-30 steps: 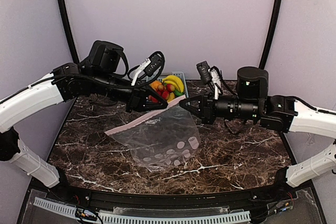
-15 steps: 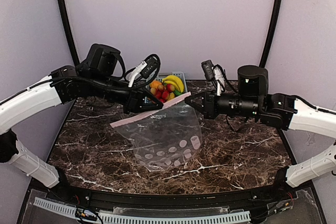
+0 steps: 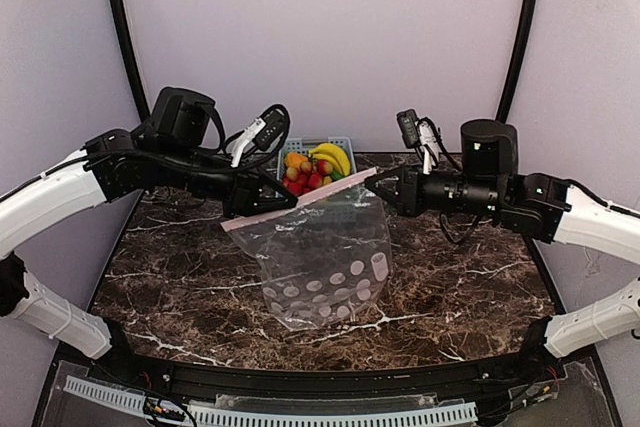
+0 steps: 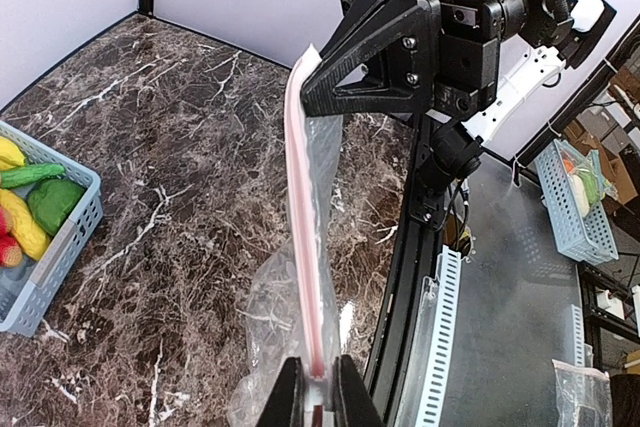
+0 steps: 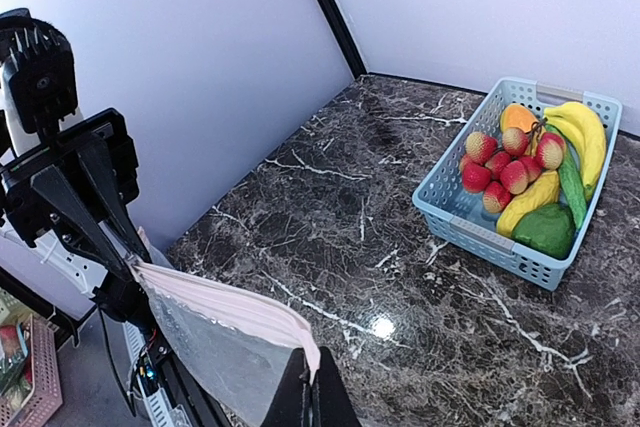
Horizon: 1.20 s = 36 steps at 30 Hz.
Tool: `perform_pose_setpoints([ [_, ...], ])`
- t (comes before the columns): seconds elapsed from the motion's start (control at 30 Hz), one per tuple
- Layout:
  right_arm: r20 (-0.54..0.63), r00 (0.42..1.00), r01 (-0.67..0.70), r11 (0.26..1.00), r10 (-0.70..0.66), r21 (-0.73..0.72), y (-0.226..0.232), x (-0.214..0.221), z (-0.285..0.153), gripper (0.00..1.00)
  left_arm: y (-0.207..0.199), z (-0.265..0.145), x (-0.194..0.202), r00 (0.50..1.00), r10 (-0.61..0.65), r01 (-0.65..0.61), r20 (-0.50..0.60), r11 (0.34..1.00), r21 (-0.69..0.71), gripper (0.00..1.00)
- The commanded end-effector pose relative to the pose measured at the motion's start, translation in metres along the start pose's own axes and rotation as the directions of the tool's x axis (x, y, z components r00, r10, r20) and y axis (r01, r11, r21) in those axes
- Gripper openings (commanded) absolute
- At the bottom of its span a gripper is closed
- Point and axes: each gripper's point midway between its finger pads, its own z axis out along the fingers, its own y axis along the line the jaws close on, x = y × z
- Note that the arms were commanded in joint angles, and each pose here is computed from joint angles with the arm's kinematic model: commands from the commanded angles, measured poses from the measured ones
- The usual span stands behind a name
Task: Place the food in the zip-top bag and seal the zipper
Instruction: Unzip the zipper of the food storage bag.
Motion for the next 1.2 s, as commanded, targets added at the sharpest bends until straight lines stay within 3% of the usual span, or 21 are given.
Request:
perform_pose_setpoints([
  [0.0,0.065,0.998,-0.03,0.983,0.018,0.18,-0.043,-0.014,-0.014,0.0,-0.002,-0.021,0.023,0.997,-0.051,0.051,-0.055,0.999,-0.017,0.01],
  [1.0,0.138,0.99,-0.066,0.954,0.026,0.294,-0.096,-0.047,-0.035,0.0,0.017,-0.049,0.037,0.994,-0.063,0.054,-0.084,0.993,-0.109,0.01],
  [1.17,0.128,0.992,-0.046,0.966,0.014,0.254,-0.09,-0.055,-0.028,0.0,0.018,-0.048,0.033,0.996,-0.05,0.042,-0.075,0.994,-0.106,0.01],
])
